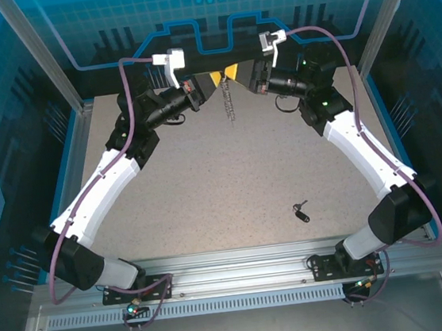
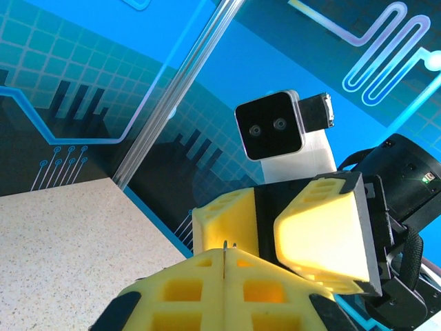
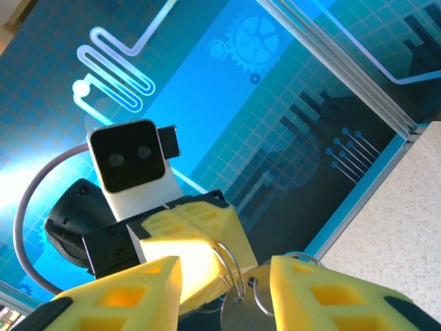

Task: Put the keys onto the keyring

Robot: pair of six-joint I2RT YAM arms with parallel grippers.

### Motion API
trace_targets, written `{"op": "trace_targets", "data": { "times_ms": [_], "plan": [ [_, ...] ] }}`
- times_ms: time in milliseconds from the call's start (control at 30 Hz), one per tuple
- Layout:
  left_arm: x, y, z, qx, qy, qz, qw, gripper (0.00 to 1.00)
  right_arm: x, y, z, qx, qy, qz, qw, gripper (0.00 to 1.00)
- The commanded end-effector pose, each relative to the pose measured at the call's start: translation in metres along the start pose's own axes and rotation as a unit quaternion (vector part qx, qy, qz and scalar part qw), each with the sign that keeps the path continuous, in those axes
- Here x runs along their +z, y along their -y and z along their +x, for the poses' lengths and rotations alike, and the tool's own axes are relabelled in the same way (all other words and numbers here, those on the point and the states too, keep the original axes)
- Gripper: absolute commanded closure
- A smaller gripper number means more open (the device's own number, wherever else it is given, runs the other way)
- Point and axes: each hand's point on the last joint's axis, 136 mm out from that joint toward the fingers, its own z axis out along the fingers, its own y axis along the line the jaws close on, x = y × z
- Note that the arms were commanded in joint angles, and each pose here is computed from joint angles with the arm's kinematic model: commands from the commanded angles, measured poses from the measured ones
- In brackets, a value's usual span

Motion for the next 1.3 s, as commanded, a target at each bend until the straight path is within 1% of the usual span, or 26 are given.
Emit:
{"op": "trace_targets", "data": {
  "times_ms": [0,200,333,467,533,567,667,700,833,900,967,1033,1133,1267],
  "plan": [
    [-0.007,0.021,-0.013,0.014,0.017,0.021,1.0,1.0,0.006,-0.015,-0.005,-0.024,-0.001,-0.019,1.0,0.62],
    [-0.006,0.022,-0.014,0.015,0.018,0.021,1.0,1.0,0.011,-0.011,0.0,-0.019,-0.013,-0.02,1.0,0.65],
    [-0.005,0.022,-0.016,0.017,0.02,0.021,0.999,1.0,0.013,-0.008,0.004,-0.017,-0.019,-0.018,1.0,0.69],
    [-0.004,0.022,-0.018,0.018,0.021,0.021,0.999,1.0,0.012,-0.007,0.006,-0.019,-0.022,-0.017,0.999,0.82],
    [-0.003,0.022,-0.019,0.019,0.022,0.021,0.999,1.0,0.012,-0.006,0.007,-0.02,-0.024,-0.015,0.999,0.93],
    [-0.003,0.022,-0.019,0.018,0.022,0.021,0.999,1.0,0.011,-0.005,0.006,-0.022,-0.025,-0.014,0.999,1.0],
    [-0.003,0.026,-0.025,0.02,0.026,0.022,0.999,1.0,0.007,-0.009,0.0,-0.041,-0.023,-0.015,0.999,1.0],
    [-0.004,0.027,-0.027,0.024,0.027,0.02,0.999,0.99,0.004,-0.011,-0.005,-0.052,-0.019,-0.015,0.998,1.0],
    [-0.009,0.038,-0.043,0.047,0.032,0.011,0.998,0.73,-0.011,-0.022,-0.031,-0.094,-0.003,-0.021,0.995,1.0],
    [-0.01,0.043,-0.05,0.057,0.031,0.008,0.998,0.54,-0.016,-0.029,-0.041,-0.114,0.0,-0.027,0.993,1.0],
    [-0.012,0.049,-0.058,0.065,0.032,0.008,0.997,0.43,-0.017,-0.036,-0.048,-0.13,-0.001,-0.032,0.991,1.0],
    [-0.013,0.053,-0.067,0.07,0.035,0.009,0.997,0.25,-0.017,-0.043,-0.052,-0.148,-0.005,-0.041,0.988,1.0],
    [-0.015,0.058,-0.079,0.082,0.046,0.012,0.995,0.02,-0.016,-0.055,-0.055,-0.169,-0.013,-0.055,0.984,1.0],
    [-0.016,0.064,-0.092,0.087,0.052,0.025,0.995,0.01,-0.016,-0.069,-0.06,-0.19,-0.015,-0.07,0.979,1.0]
  ]
}}
